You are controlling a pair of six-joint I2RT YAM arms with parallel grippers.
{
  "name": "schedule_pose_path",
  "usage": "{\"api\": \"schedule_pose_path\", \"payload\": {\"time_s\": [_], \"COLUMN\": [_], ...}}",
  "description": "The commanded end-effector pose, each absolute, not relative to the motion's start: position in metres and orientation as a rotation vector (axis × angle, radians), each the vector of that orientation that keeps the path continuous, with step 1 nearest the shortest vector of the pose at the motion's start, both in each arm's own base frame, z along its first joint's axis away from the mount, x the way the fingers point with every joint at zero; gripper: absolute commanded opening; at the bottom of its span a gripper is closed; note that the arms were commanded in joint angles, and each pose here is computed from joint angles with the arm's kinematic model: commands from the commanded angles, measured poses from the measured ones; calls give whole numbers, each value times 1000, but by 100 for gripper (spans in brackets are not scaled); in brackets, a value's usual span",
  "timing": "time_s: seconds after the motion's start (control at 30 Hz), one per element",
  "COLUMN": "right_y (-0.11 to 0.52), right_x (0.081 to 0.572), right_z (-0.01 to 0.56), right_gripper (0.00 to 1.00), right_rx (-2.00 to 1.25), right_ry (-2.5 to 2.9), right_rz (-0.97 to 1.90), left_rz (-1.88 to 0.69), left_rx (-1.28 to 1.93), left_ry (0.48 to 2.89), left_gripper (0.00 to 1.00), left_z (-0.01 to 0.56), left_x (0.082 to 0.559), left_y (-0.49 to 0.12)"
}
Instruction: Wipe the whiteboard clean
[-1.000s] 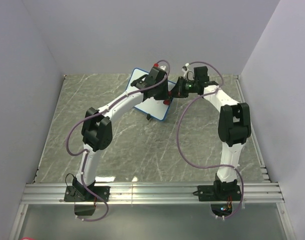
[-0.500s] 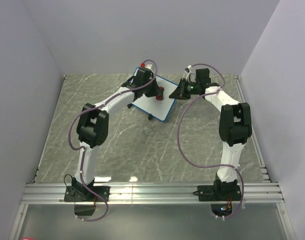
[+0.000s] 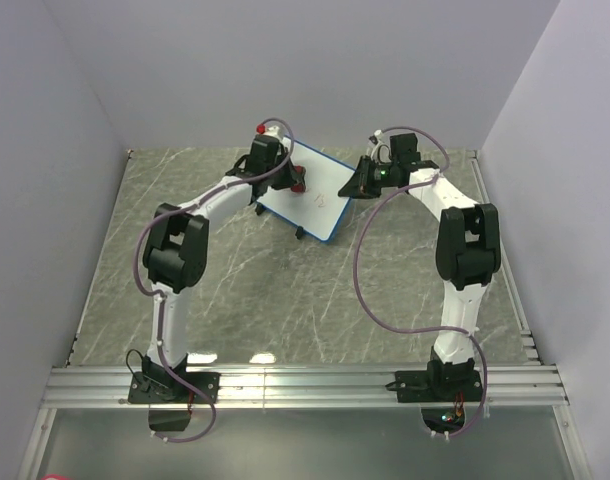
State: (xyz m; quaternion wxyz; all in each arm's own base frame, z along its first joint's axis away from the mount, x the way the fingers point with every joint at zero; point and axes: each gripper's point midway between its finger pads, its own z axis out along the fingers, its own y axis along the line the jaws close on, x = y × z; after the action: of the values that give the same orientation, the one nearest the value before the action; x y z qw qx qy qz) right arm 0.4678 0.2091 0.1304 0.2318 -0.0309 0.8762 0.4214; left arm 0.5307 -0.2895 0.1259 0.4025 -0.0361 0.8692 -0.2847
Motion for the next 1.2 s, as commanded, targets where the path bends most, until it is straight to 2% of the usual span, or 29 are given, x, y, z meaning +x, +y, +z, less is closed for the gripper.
{"api": "schedule_pose_path", "payload": {"time_s": [0.0, 0.2, 0.37, 0.57, 0.7, 0.87, 1.03, 1.17], "right_y": [208, 208, 207, 205, 204, 202, 200, 200], "right_x": [455, 451, 443, 438, 434, 425, 420, 422], "right_z": [101, 100, 100, 105, 113, 110, 109, 110], "right_gripper": [0, 0, 0, 0, 0, 0, 0, 0], "right_rx": [35, 33, 19, 10, -5, -9, -3, 20], "right_ry": [2565, 2566, 2567, 2565, 2555, 2573, 2581, 2574], "right_rz": [1083, 1098, 1095, 1091, 1085, 1075, 1062, 1071], "left_rz": [-672, -772, -757, -650, -580, -508, -582, -648], "left_rx": [112, 214, 199, 89, -112, -211, -170, -91], "left_ry": [2416, 2431, 2457, 2465, 2460, 2442, 2407, 2393], "left_gripper": [0, 0, 0, 0, 0, 0, 0, 0], "left_z": [58, 66, 51, 42, 30, 20, 35, 52], "left_x": [458, 409, 402, 436, 479, 511, 519, 500], "left_y": [-340, -380, -374, -335, -263, -214, -229, -268]}}
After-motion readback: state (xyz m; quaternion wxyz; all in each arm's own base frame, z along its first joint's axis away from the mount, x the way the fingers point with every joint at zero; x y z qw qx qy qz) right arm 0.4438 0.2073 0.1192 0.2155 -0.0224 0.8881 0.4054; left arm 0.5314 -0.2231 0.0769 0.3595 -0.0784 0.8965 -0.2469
